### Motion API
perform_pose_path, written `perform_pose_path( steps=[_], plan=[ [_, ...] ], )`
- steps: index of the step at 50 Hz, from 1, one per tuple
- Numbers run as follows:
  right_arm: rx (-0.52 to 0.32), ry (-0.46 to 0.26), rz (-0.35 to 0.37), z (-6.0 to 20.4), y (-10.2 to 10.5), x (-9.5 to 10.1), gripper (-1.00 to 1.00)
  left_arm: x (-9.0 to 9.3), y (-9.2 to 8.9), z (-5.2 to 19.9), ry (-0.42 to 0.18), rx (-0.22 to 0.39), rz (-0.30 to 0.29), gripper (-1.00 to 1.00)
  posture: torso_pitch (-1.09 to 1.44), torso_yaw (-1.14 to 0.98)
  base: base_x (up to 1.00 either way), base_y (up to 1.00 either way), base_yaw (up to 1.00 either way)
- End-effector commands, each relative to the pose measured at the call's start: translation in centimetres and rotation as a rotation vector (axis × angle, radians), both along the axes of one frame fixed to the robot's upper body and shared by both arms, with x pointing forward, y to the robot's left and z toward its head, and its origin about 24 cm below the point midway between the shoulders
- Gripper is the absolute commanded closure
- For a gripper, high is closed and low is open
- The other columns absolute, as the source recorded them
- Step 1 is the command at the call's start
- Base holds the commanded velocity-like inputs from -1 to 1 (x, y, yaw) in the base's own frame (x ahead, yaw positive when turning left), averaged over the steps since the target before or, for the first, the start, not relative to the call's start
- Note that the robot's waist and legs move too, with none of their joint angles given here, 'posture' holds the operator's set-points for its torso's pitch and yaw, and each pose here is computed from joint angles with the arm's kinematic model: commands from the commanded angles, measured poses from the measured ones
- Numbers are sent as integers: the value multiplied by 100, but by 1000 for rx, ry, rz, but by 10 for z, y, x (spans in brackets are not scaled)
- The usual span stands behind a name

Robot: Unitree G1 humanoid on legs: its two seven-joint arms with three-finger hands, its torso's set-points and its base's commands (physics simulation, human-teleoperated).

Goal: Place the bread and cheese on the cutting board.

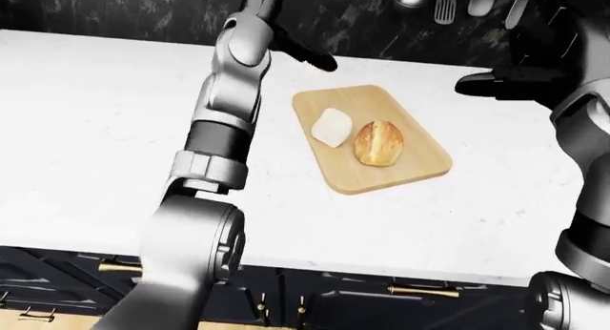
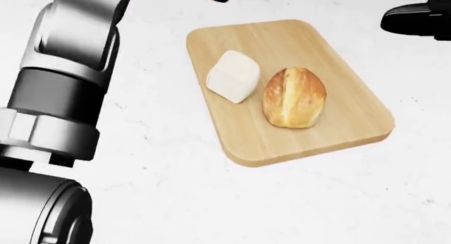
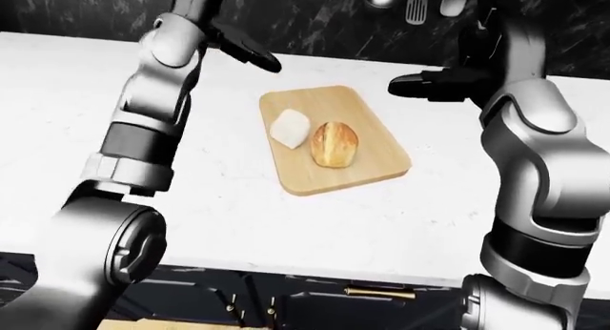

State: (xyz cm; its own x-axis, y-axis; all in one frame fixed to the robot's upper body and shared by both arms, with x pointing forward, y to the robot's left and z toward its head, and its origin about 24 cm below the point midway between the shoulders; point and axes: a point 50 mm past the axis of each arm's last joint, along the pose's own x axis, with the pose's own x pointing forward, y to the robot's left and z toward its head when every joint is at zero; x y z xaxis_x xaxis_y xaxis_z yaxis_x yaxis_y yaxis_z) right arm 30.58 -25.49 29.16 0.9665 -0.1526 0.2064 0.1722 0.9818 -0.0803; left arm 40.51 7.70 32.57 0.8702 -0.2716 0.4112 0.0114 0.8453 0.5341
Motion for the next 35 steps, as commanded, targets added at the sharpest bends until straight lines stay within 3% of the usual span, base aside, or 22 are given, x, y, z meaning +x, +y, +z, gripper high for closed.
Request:
perform_pose_path(
  steps=[1,3,6,10,12,18,25,28,35],
  plan=[
    [-24,-100,-16,21,-3,-10,-100,-17,0,37,-94,-77,-49,-100,0,0,0,0,0],
    [-38,-100,-10,23,-3,-11,-100,-22,10,46,-71,-152,-55,-100,0,0,0,0,0],
    [-60,-111,-14,31,-3,-12,-100,-32,26,60,-84,-226,-62,-100,0,0,0,0,0],
    [-74,-114,-3,35,1,-12,-100,-36,42,62,-94,-228,-28,-100,0,0,0,0,0],
    [-75,-116,-4,37,0,-13,-100,-37,53,60,-78,-259,-23,-100,0,0,0,0,0],
    [-87,-121,-20,43,-7,-19,-100,-40,78,37,-56,-266,20,-100,0,0,0,0,0],
    [-113,-161,-31,52,-12,-30,-100,-55,95,32,-55,-304,8,-100,0,0,0,0,0],
    [-116,-178,-25,54,-12,-32,-100,-65,100,30,-78,-339,-36,-100,0,0,0,0,0],
    [-129,-220,-17,58,-13,-39,-100,-66,113,21,-91,-333,0,-100,0,0,0,0,0]
  ],
)
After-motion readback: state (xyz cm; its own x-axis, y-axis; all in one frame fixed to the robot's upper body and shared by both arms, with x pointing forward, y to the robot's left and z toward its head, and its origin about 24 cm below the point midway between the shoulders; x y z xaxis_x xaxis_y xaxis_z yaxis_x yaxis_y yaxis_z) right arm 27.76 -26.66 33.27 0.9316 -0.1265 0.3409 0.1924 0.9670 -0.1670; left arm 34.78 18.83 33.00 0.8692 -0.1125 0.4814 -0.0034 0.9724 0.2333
